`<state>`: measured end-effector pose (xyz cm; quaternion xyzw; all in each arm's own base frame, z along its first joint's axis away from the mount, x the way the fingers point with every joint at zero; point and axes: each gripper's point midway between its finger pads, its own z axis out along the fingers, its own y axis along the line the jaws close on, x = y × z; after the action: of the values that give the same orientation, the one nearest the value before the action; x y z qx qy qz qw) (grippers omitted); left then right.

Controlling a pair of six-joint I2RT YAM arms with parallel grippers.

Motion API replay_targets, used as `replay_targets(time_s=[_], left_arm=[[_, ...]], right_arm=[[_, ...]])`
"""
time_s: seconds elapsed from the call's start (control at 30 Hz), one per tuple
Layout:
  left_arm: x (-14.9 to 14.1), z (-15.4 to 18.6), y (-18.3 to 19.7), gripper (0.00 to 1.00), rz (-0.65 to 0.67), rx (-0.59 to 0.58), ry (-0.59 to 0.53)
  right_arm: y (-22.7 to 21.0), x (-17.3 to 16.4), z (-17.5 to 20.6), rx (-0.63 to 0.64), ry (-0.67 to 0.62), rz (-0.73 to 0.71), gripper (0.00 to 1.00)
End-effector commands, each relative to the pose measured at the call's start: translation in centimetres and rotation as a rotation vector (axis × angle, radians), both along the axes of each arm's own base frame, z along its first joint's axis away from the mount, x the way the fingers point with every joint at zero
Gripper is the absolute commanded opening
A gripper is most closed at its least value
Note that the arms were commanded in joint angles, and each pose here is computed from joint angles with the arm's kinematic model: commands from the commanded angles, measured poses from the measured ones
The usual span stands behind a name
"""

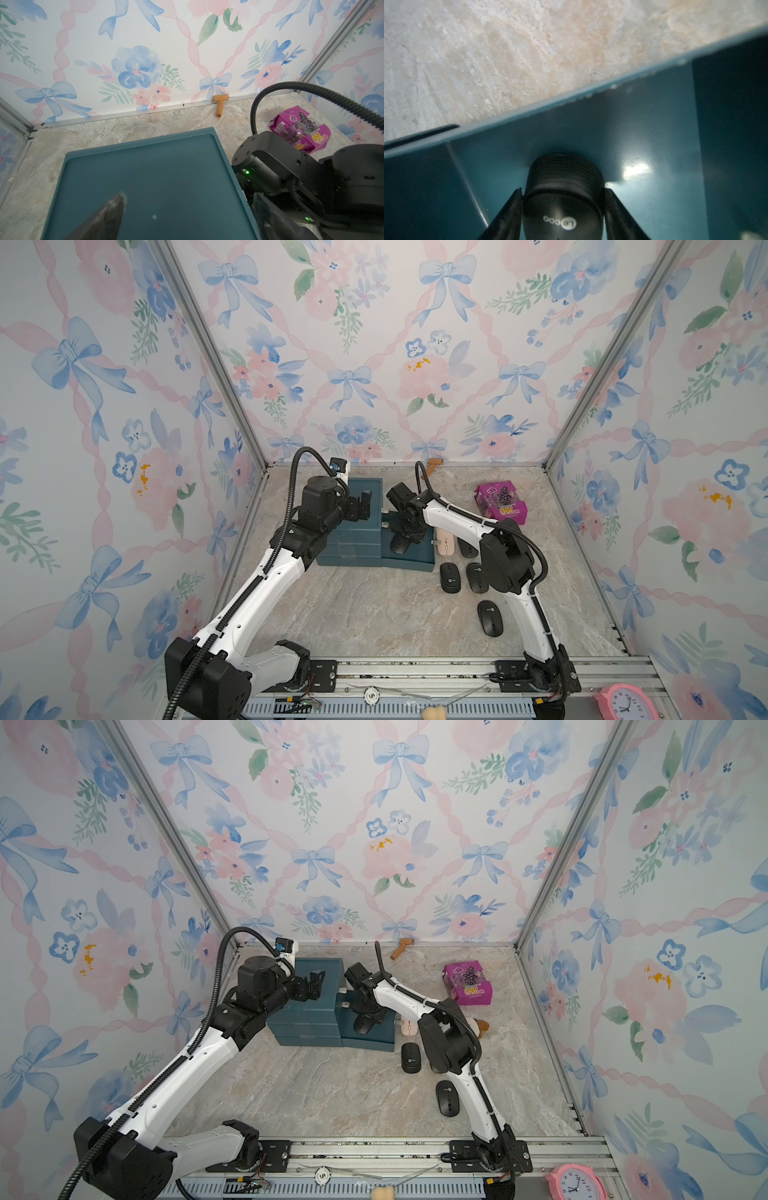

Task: Take the mice out of the drawer
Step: Pick up the mouse from the drawer.

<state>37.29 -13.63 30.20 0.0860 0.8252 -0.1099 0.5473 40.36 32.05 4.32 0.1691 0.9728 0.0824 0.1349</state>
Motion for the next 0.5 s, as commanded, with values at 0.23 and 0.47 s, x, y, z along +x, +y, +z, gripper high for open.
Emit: replay_targets(time_s=[0.23,0.47], left_arm=[[0.0,1.0,0.3,0.98,0.017,-0.033,-0.016],[-0.3,1.2,0.7,0.98,0.039,-0.052,-0.020]], right_arm=[[-2.6,-0.6,-1.0,-0.101,0.008,0.234,0.61],[-3.5,-1.2,0.2,-0.136,0.017,0.144,0.71]])
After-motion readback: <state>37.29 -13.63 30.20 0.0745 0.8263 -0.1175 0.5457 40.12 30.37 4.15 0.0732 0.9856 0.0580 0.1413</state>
